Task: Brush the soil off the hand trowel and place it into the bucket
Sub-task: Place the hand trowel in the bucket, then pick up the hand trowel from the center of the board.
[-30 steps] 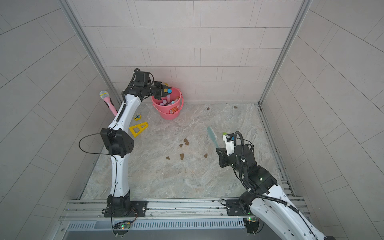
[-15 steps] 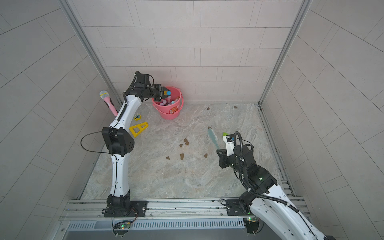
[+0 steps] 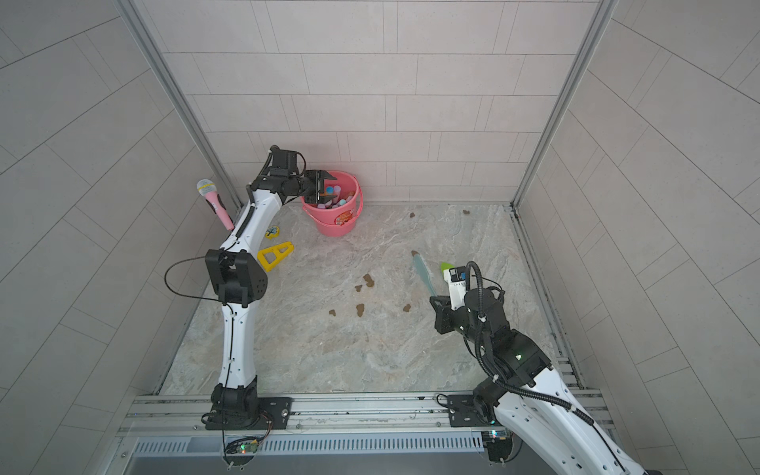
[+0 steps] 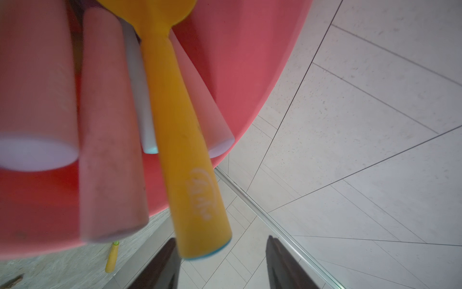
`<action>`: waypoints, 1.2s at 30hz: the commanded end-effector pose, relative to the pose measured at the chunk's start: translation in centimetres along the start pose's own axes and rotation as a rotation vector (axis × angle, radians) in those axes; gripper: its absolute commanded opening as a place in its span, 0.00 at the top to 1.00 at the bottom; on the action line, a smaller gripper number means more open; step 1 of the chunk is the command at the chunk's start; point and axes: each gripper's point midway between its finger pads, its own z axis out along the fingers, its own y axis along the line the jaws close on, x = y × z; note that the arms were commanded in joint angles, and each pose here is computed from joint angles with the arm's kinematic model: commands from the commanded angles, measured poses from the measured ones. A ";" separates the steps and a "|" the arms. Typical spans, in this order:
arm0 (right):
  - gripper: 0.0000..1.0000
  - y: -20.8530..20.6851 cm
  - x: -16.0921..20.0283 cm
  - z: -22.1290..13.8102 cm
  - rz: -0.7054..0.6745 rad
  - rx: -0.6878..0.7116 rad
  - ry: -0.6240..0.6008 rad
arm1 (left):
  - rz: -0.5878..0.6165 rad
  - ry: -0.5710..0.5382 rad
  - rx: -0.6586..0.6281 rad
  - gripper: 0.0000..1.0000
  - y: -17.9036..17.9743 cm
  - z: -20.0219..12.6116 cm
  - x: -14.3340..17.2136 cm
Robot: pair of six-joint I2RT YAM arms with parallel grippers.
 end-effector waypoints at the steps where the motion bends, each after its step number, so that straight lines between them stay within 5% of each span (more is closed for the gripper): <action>1: 1.00 0.0 -0.9 -0.6 0.004 0.014 -0.023 | 0.123 -0.046 0.079 0.35 -3.3 -4.0 1.7; 10: 1.00 -0.3 -3.1 -2.1 0.034 0.072 -0.054 | 0.558 -0.215 -0.025 0.12 -2.3 -11.7 8.0; 17: 1.00 0.1 -6.6 -4.2 0.211 0.108 -0.109 | 0.890 -0.278 -0.131 0.09 3.4 -13.8 17.3; 27: 1.00 1.3 -13.5 -9.8 0.461 0.094 -0.290 | 1.095 -0.284 -0.212 0.09 17.2 -9.8 23.7; 36: 1.00 1.3 -15.4 -9.7 0.614 0.171 -0.236 | 1.201 -0.211 -0.259 0.10 27.0 -2.8 30.9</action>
